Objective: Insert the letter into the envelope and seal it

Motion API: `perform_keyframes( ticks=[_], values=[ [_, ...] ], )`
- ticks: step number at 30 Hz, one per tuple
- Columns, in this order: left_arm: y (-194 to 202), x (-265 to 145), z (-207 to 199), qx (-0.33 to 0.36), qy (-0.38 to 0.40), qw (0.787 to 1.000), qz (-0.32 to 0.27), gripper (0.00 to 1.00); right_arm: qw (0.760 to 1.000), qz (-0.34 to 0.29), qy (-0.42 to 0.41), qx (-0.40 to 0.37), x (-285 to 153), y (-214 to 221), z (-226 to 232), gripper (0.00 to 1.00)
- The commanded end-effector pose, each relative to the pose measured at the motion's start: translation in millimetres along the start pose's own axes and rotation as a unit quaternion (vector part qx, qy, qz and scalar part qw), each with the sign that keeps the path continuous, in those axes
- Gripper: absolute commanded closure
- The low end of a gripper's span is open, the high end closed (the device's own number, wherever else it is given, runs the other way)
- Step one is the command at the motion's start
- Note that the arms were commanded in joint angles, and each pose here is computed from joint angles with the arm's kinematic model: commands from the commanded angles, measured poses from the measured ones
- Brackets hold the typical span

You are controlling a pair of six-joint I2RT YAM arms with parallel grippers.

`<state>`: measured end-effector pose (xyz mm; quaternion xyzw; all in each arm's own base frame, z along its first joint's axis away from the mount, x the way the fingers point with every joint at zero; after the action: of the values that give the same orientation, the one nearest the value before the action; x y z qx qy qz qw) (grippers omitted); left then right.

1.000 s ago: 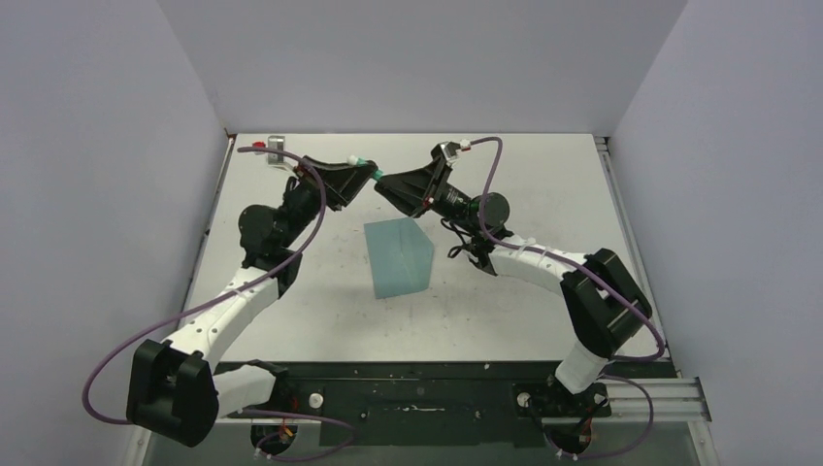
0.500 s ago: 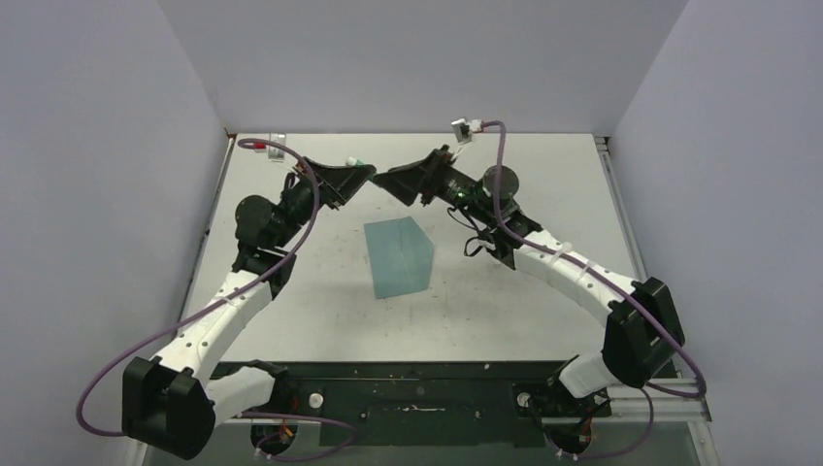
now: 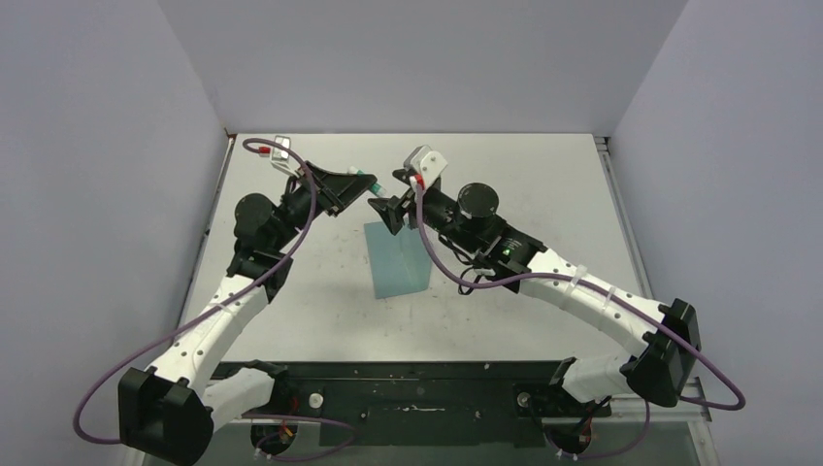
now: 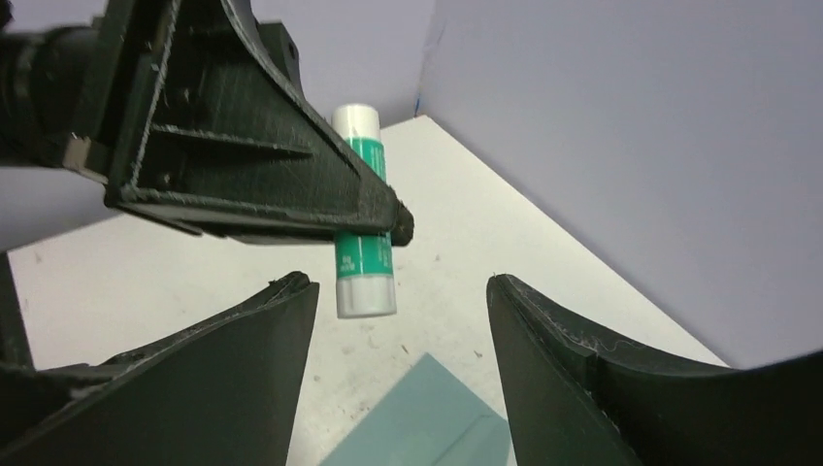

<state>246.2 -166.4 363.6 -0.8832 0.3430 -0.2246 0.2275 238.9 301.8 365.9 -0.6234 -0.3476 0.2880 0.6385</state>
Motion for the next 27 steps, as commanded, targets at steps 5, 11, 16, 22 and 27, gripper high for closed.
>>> perform_keyframes(
  ticks=[5,11,16,22,27],
  values=[
    [-13.3,-3.4,-28.2,0.021,0.04,0.999,-0.014,1.0,0.997,0.019,-0.02,-0.075,-7.1,2.2,-2.0,0.54],
    [-12.0,-3.5,-27.2,0.023,0.041,0.999,-0.009,1.0,0.998,0.008,-0.027,-0.056,-1.6,0.9,1.2,0.5],
    [-11.1,-3.5,-25.5,0.023,0.039,0.999,-0.008,1.0,0.998,-0.003,-0.03,-0.047,-0.9,-2.9,2.3,0.52],
    [-11.1,-3.0,-25.8,0.025,0.045,0.999,-0.008,1.0,0.999,-0.005,-0.046,-0.024,1.2,-3.5,5.4,0.68],
    [-9.3,-2.9,-25.1,0.027,0.048,0.998,0.001,1.0,0.998,-0.009,-0.054,-0.003,1.4,-5.4,4.0,0.73]
  ],
)
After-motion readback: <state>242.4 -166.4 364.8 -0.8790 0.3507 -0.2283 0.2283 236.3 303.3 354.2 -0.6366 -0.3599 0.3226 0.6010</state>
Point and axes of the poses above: each gripper's point midway between its finger pads, its own x axis out along the fingers, its own z axis along the line the jaws close on, y = z × x, the point moved 8 cm from there along -x, back along the fingers, and after that the axes turned 5 degrees about x, right-handed, at the moved point
